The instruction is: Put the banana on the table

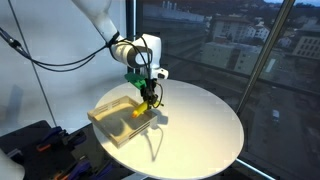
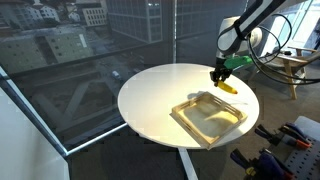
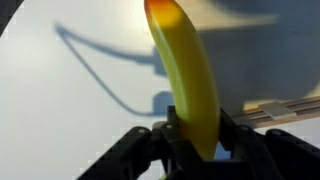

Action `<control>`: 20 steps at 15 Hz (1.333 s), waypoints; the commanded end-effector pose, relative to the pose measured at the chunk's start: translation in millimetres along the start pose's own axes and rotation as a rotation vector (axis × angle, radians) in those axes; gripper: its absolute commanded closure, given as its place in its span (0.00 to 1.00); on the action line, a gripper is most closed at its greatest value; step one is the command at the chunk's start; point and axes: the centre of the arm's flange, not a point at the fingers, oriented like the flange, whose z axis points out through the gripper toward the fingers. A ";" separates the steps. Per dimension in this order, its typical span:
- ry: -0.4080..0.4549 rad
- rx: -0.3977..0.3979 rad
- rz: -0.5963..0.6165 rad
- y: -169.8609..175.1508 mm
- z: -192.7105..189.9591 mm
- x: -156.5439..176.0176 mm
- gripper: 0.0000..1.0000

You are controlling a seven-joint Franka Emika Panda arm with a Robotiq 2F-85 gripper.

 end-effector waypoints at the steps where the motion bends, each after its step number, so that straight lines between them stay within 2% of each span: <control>1: 0.011 0.004 0.029 8.1 -4.9 11.2 0.84; 10: 0.030 -0.003 0.115 47.1 -11.9 41.4 0.84; 14: 0.003 -0.005 0.145 63.7 -9.0 53.9 0.84; 20: -0.060 0.045 0.196 86.5 -3.5 69.7 0.84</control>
